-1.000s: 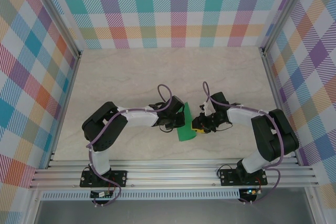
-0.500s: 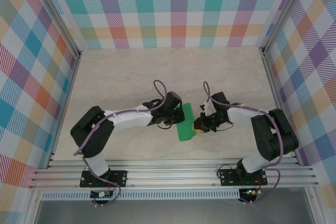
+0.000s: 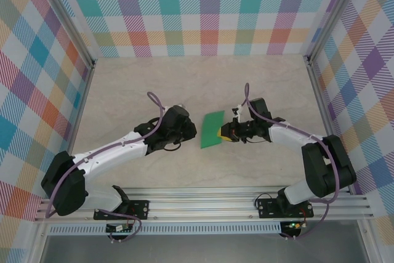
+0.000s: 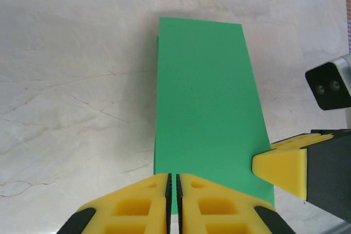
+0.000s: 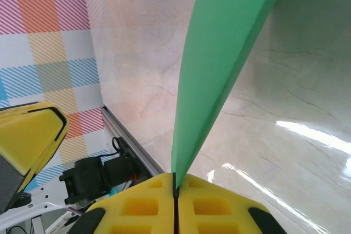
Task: Fold a paper plane with a square sheet of paper (pick it up from the middle)
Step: Pick up the square sheet of paper from the center of the table, then place a square sheet of paper at the center of the table.
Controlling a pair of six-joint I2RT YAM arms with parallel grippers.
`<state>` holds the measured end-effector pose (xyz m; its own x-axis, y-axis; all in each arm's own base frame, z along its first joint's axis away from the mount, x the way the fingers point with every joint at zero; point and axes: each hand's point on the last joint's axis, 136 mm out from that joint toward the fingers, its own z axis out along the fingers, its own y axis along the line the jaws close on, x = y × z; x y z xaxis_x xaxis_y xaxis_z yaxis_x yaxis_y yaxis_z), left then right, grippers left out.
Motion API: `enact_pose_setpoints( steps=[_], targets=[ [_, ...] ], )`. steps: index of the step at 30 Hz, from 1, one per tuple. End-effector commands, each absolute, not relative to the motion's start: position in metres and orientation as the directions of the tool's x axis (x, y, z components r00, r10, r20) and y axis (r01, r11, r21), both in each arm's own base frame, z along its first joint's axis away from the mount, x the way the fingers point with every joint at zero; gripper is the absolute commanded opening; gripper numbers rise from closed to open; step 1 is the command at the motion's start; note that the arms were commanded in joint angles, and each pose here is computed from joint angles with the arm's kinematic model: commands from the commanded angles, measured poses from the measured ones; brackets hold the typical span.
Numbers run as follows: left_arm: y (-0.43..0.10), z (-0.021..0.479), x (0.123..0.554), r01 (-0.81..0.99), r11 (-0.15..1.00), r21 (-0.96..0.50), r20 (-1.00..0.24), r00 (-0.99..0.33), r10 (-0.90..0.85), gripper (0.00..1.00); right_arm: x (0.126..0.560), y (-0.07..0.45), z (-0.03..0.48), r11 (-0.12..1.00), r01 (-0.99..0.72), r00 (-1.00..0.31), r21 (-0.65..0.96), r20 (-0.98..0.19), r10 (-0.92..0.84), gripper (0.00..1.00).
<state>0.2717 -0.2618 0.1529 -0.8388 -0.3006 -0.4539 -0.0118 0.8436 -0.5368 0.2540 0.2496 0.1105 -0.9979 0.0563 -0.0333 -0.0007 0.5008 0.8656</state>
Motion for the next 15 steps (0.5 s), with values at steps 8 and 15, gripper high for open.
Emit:
enact_pose_setpoints(
  steps=[8, 15],
  targets=[
    [-0.259, 0.144, 0.272, -0.025, 0.841, -0.54, -0.434, -0.848, -0.304, 0.14, 0.258, 0.272, 0.074, 0.524, 0.053, -0.997, 0.85, 0.015, 0.078, 0.11],
    [-0.282, 0.124, 0.276, -0.01, 0.821, -0.571, -0.383, -0.881, -0.277, 0.15, 0.236, 0.251, 0.039, 0.627, 0.141, -0.99, 0.766, 0.093, 0.108, 0.28]
  ],
)
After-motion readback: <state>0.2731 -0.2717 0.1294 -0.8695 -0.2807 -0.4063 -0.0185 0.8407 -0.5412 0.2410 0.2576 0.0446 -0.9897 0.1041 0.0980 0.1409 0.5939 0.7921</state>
